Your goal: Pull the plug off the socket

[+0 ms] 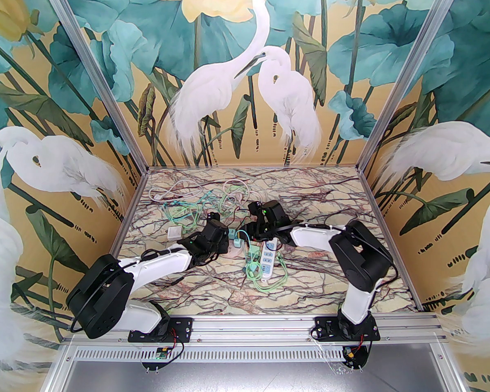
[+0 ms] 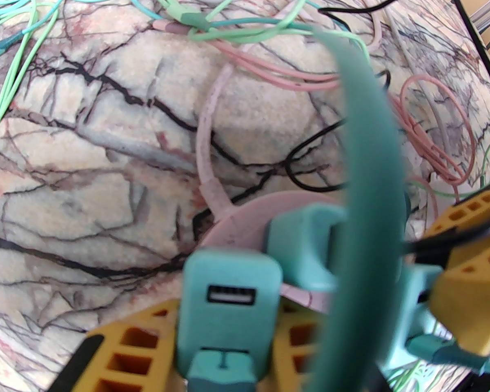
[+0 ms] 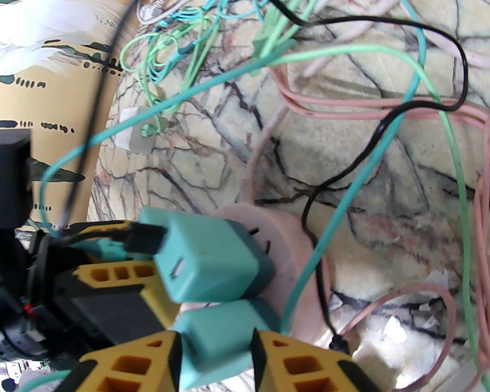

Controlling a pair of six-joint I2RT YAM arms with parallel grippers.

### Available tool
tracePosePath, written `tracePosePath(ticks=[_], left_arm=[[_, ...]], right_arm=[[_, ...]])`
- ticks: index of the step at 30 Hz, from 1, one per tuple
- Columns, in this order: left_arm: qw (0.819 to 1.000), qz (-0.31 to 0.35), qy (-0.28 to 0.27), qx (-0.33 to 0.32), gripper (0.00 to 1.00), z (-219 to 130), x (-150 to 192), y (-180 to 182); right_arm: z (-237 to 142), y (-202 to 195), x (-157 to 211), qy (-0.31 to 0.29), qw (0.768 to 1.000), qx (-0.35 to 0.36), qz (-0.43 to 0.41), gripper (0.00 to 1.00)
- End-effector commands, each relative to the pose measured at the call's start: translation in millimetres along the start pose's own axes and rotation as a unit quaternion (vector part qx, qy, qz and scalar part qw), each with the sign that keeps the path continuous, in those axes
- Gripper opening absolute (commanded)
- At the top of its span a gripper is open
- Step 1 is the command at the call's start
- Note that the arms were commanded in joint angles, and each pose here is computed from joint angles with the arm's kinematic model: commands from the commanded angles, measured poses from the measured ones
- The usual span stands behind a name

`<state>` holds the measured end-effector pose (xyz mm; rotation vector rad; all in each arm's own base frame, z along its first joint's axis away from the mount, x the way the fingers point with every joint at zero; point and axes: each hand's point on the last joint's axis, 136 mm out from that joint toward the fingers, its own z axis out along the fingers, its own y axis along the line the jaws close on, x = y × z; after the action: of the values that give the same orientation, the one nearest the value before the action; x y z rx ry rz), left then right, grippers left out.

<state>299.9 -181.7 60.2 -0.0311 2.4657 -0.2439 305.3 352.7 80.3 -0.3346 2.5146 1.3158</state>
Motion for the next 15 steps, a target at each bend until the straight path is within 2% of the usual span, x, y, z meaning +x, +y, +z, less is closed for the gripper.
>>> tracePosePath(ticks=[1,6,11,15], left_arm=[[1.0,0.001,0.022,-0.008,0.33,3.5,9.3,2.0],[0.998,0.048,0.03,-0.01,0.48,4.5,9.9,1.3],[0.993,0.11,0.036,-0.006,0.5,5.5,6.6,-2.1],[0.99,0.14,0.028,-0.007,0.48,4.7,-0.7,-2.5]], right_arm=[[9.2,-17.8,17.5,0.032,0.999,0.031,0.002,0.37],[10.9,-41.5,24.4,0.043,0.996,0.082,0.005,0.34],[11.9,-47.3,25.6,0.044,0.995,0.093,0.007,0.34],[10.6,-48.7,24.8,0.043,0.994,0.099,0.003,0.33]])
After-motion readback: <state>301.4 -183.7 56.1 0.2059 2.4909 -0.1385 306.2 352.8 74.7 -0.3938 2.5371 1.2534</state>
